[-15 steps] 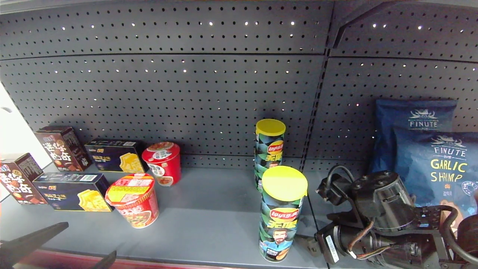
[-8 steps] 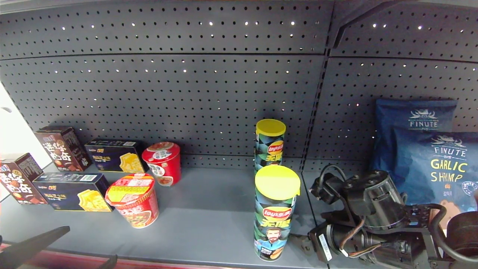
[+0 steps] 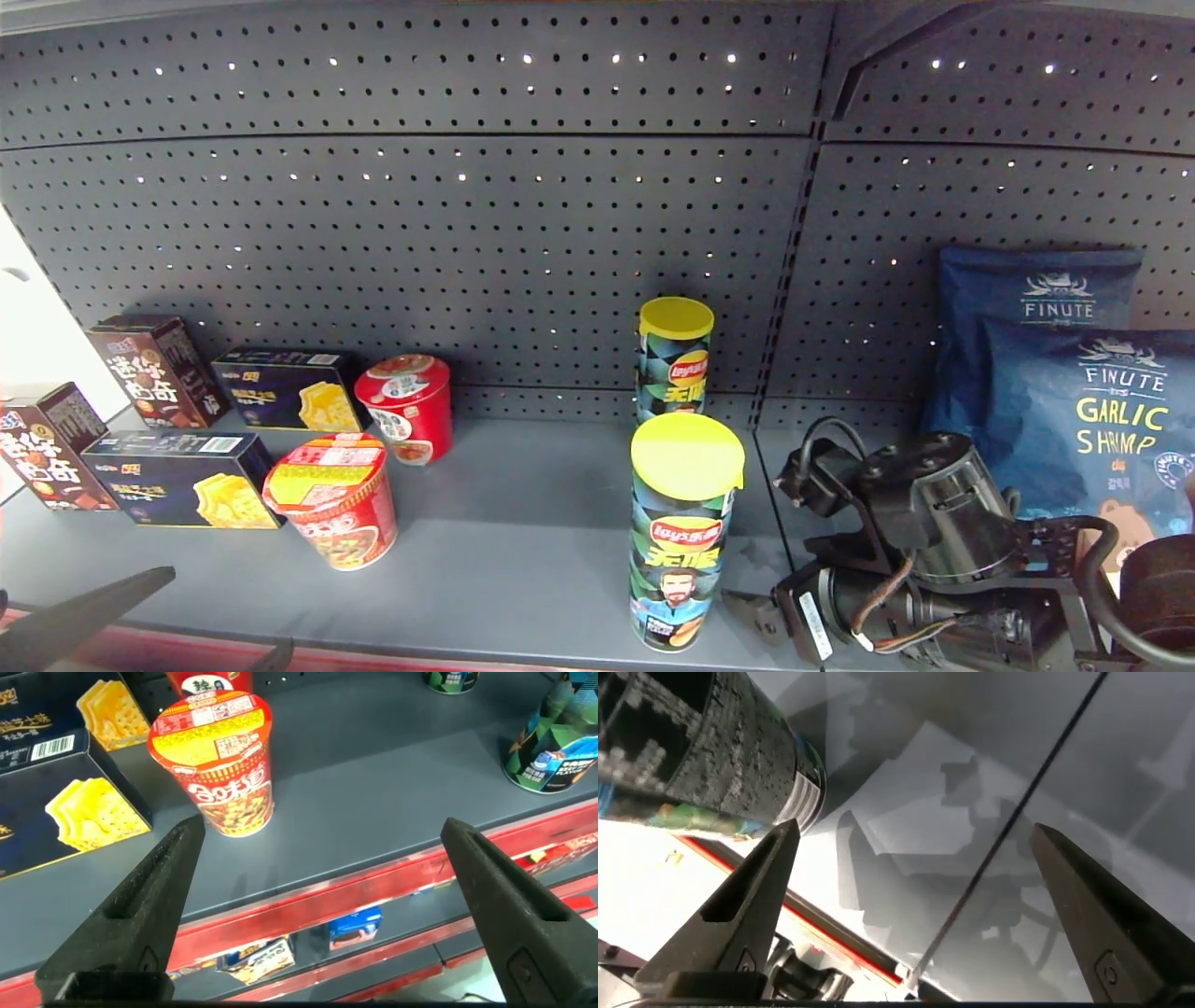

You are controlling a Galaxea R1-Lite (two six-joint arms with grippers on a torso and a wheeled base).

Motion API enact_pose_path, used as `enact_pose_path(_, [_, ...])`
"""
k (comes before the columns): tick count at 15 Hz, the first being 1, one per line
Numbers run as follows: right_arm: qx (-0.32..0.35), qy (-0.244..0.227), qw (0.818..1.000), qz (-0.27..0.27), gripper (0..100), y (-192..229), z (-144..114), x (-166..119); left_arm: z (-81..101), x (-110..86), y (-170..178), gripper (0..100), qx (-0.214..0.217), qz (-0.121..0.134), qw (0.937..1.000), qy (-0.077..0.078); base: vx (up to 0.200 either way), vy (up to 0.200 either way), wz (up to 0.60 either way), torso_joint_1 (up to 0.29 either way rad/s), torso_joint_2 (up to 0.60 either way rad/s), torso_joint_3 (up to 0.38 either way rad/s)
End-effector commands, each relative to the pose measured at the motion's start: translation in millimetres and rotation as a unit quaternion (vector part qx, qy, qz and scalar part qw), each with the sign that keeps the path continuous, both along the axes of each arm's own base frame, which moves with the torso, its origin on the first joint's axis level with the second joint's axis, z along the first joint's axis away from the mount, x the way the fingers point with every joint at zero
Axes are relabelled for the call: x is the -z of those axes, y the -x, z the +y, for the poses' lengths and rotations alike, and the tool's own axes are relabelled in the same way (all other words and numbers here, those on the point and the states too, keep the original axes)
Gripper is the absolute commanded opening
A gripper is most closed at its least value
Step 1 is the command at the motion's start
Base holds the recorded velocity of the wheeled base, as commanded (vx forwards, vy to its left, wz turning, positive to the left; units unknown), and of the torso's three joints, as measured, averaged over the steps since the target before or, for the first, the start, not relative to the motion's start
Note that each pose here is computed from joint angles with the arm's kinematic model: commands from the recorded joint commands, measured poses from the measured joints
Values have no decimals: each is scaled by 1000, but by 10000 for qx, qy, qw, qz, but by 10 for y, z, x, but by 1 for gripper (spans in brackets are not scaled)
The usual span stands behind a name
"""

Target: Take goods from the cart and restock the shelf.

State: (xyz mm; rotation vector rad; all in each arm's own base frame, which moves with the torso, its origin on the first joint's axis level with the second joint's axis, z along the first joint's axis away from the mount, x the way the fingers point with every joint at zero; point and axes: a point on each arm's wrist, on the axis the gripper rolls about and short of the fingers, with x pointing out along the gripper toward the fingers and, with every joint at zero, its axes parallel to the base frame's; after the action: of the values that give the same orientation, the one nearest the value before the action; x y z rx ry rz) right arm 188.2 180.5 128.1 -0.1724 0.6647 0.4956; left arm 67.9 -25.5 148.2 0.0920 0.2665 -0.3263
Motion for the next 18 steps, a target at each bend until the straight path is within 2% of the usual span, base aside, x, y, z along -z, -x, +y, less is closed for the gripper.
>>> enact_pose_path(1, [69,-47,10000,-35,100,97,-138,-36,-1,0,-3,100,0,2,10000,-3,0,0,0,0,0,0])
enact_pose_path(3, [234,-153,9996,-71,100,155,-273,-76,-1,6,-1,100,0,17,10000,-9,0,0,0,0,0,0])
enact_pose_path(6, [439,-672,9949,-606,100,332,-523,-393,2,-29,5,100,2,-107,9999,32,0,0,0,0,0,0])
enact_pose_path(8, [899,-922,9856,-1100,100,435,-765,-607,27,-139,59,100,-59,-433,9989,147,0,0,0,0,0,0])
enact_pose_path(10, [1392,-1033,9755,-1353,100,500,-1008,-727,69,-188,127,100,-358,-698,9968,179,0,0,0,0,0,0])
enact_pose_path(11, [1723,-1112,9664,-1548,100,582,-1176,-800,110,-179,192,100,-692,-858,9937,187,0,0,0,0,0,0])
enact_pose_path(14, [2312,-1209,9445,-1997,100,971,-1492,-927,198,-105,329,100,-1415,-1130,9833,168,0,0,0,0,0,0])
enact_pose_path(16, [2796,-1017,9296,-2175,100,1210,-1615,-853,245,-100,399,100,-1835,-1318,9740,184,0,0,0,0,0,0])
enact_pose_path(18, [3598,-777,8968,-2455,100,1521,-1796,-561,338,24,542,100,-2683,-1322,9542,42,0,0,0,0,0,0])
